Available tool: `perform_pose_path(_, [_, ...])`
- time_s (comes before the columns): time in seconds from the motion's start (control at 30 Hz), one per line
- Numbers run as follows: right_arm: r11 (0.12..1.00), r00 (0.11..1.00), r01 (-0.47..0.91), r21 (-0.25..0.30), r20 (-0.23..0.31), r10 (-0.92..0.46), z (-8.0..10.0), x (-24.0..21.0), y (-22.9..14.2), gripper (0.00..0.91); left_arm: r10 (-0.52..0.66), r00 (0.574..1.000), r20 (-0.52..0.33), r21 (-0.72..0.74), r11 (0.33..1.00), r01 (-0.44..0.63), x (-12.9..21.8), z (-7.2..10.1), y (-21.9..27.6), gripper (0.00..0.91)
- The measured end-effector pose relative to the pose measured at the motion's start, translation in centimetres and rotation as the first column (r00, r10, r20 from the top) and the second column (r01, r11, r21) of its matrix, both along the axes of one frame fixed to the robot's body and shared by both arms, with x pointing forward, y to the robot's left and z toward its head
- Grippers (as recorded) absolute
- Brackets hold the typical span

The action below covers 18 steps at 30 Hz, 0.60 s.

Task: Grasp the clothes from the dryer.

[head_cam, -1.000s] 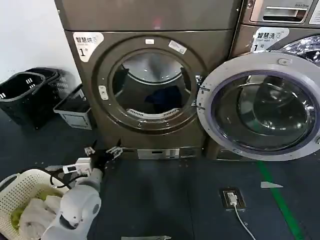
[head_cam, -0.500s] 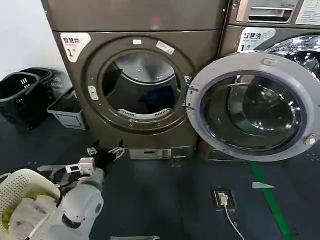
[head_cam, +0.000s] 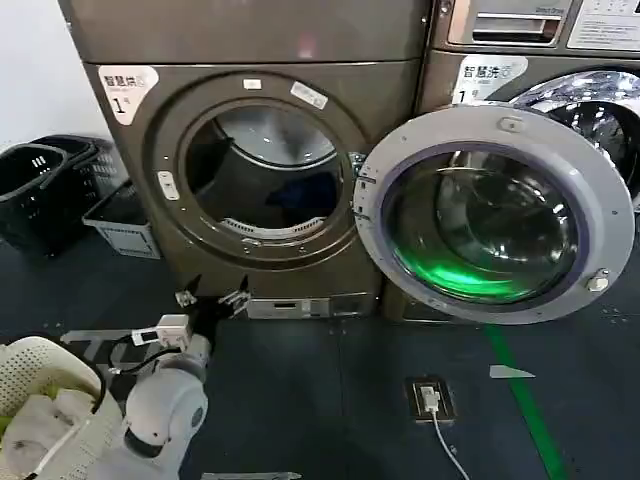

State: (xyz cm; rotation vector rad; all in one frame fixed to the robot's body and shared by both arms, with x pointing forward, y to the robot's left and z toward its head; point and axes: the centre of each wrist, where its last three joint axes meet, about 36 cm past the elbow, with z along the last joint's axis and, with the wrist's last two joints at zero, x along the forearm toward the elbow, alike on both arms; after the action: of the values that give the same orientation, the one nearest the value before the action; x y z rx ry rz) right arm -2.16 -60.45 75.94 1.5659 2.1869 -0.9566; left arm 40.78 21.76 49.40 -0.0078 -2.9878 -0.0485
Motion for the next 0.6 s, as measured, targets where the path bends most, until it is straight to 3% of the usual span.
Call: perform_pose_path(0.6, [0.999, 1.0, -0.023, -0.029, 0.007, 0.023, 0.23, -0.09, 0.09, 0.907, -0.02, 0.999, 0.032, 0.002, 1.0, 0.02, 0.08, 0.57, -0.24, 0.907])
